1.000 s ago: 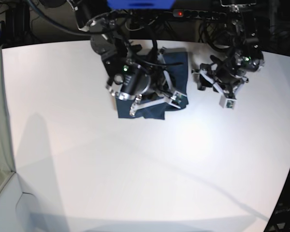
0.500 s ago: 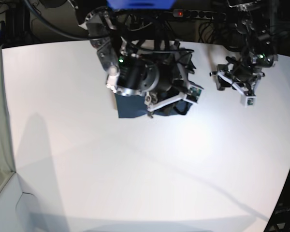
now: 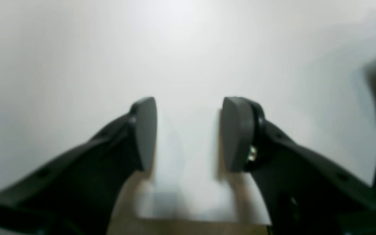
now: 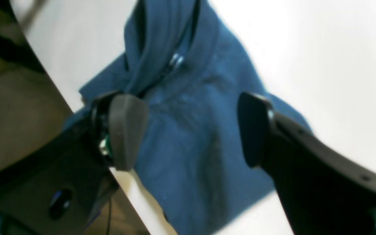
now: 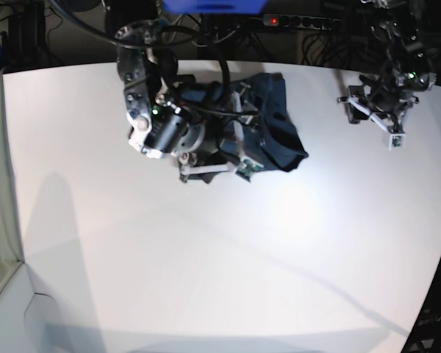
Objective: Layout the t-shirt on the table in an organized manner, then fold the t-shirt properly
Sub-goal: 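Press the folded end down with the right gripper and withdraw the left gripper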
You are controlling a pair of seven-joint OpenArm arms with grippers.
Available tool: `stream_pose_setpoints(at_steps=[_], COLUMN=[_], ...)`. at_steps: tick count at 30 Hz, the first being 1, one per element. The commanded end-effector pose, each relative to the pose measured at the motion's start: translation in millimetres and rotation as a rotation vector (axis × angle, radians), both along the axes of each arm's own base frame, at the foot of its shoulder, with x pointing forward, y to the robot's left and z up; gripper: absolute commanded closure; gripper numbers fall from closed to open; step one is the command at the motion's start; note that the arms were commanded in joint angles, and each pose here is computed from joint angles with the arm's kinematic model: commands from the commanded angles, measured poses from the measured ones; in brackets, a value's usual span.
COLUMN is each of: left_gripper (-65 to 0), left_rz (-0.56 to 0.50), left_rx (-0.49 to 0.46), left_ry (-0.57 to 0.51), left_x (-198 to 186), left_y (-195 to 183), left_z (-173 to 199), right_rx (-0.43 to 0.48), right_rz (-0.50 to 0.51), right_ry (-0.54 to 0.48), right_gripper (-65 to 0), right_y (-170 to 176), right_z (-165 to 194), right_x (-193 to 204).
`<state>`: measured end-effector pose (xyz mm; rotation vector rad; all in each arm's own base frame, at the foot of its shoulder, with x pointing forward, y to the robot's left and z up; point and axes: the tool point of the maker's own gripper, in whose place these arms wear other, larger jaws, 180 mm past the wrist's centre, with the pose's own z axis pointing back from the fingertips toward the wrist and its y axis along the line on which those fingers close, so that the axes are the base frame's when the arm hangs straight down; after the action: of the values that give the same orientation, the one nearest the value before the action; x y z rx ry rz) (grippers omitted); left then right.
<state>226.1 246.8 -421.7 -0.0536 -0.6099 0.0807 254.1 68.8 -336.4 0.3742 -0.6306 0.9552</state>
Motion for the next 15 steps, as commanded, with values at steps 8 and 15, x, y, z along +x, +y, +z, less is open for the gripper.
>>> stream_pose_setpoints(at_steps=[8,15], left_gripper=[-31.7,-31.7], left_rz=[-0.008,-0.009], left_rx=[0.018,0.019], left_ry=[-0.033,-0.033], left_x=[2.4,2.4], left_y=[5.0,5.6], left_z=[9.2,9.4], right_rx=[0.085,0.091], right_rz=[0.119,0.225], right_ry=[0.107,0.124], right_gripper=[-46.9,-46.9], right_y=[47.6,73.6], right_z=[-29.7,-34.5], right_x=[-31.1,-55.9])
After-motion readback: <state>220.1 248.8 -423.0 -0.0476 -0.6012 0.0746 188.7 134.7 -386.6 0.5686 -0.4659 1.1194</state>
